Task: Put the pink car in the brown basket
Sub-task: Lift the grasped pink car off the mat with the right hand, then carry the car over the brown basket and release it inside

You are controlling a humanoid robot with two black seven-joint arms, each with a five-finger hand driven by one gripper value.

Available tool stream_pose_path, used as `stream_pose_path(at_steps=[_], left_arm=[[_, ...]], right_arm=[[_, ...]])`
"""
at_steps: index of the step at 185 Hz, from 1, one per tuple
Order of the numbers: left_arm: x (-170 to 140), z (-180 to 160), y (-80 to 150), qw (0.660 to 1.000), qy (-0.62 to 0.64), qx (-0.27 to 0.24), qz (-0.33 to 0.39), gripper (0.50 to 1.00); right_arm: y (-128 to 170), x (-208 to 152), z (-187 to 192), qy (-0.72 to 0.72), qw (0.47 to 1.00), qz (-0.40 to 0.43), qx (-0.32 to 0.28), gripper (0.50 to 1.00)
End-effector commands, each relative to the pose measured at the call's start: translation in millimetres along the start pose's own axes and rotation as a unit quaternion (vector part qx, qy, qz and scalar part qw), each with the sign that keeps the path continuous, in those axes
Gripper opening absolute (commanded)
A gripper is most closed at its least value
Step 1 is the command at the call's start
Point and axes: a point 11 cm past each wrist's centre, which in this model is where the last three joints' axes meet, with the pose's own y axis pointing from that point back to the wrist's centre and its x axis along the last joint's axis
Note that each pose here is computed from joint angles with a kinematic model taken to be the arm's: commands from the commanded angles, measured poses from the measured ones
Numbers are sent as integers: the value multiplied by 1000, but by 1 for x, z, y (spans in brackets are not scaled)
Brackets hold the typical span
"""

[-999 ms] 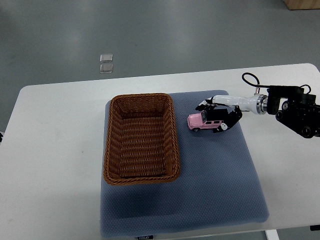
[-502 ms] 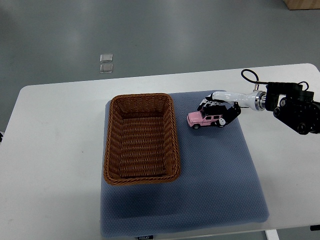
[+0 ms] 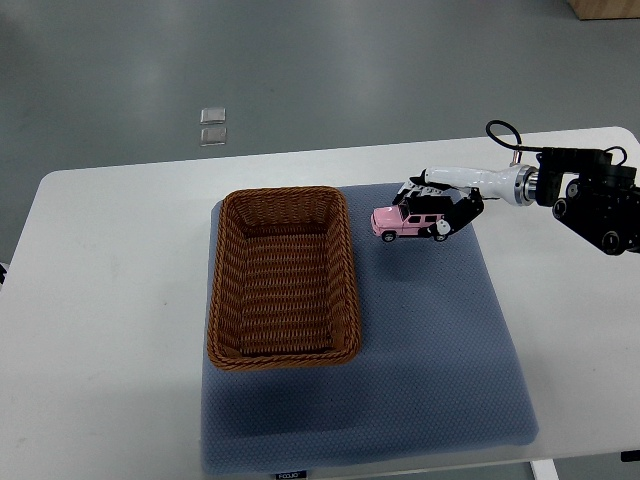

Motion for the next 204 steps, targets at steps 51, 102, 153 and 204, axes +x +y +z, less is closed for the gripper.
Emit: stream_pose_path(at_steps=[51, 102, 153, 204], left_arm=[[0, 0, 0, 1000, 0, 0, 0, 1000], [0, 0, 0, 1000, 0, 0, 0, 1000], [0, 0, 0, 1000, 0, 0, 0, 1000], [0, 0, 0, 1000, 0, 0, 0, 1000]], right_arm=[[-2, 24, -18, 15, 1000, 18, 18, 500], [-15, 42, -55, 35, 997, 25, 58, 500], [-56, 30, -129, 84, 987, -5, 135, 500], [-88, -12, -164, 137, 976, -53, 161, 500]])
